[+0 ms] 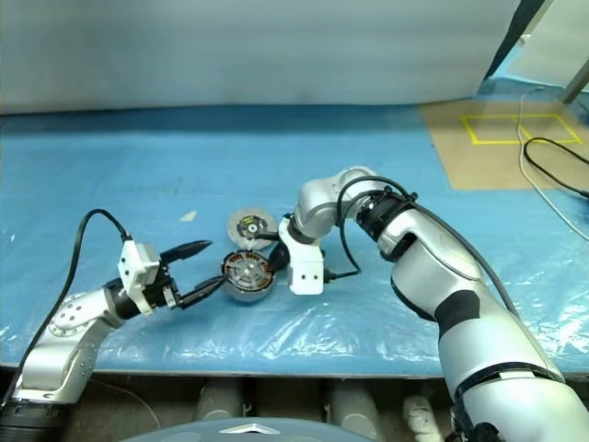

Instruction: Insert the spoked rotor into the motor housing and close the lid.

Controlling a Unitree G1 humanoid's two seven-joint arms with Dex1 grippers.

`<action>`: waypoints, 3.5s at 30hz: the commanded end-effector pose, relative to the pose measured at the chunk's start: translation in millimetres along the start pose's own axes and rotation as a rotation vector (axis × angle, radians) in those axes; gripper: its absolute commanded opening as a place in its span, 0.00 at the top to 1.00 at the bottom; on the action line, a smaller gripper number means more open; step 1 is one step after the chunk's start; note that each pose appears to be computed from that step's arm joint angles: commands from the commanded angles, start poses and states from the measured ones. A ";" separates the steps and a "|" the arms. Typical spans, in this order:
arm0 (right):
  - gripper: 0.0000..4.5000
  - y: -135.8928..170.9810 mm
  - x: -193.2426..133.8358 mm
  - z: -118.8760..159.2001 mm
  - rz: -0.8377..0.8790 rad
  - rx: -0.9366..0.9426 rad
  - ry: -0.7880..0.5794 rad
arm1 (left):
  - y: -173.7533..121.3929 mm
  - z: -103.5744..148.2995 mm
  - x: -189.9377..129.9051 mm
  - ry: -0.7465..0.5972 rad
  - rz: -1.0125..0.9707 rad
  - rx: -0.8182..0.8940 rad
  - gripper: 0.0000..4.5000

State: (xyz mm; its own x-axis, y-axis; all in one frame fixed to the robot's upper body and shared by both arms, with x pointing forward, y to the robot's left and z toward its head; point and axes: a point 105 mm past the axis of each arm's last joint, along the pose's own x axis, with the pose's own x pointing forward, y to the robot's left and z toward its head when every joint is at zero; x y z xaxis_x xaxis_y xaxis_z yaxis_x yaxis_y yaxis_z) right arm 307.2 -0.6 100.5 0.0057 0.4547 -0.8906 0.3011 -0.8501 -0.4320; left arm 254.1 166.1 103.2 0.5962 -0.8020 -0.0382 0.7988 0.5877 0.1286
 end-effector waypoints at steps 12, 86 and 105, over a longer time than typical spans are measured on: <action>1.00 -2.5 -28.1 -10.6 0.031 -0.103 0.092 | 2.1 3.4 4.5 -0.023 -0.014 0.022 0.08; 0.99 50.6 -57.0 29.7 -0.985 2.059 -0.465 | 66.8 -0.2 12.6 -0.054 0.106 -0.127 0.08; 1.00 61.0 -58.5 29.2 -0.963 2.080 -0.349 | 102.6 -24.9 75.0 -0.064 0.086 -0.355 0.99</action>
State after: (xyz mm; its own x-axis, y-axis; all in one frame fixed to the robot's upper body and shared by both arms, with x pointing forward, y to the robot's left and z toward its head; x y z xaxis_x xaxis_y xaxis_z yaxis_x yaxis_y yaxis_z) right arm 299.0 -86.2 112.2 0.3280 0.8925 -0.3096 -0.9137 0.3829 0.1360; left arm 378.4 169.6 80.9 0.6788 -0.7343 0.0028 0.7154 0.6604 -0.2281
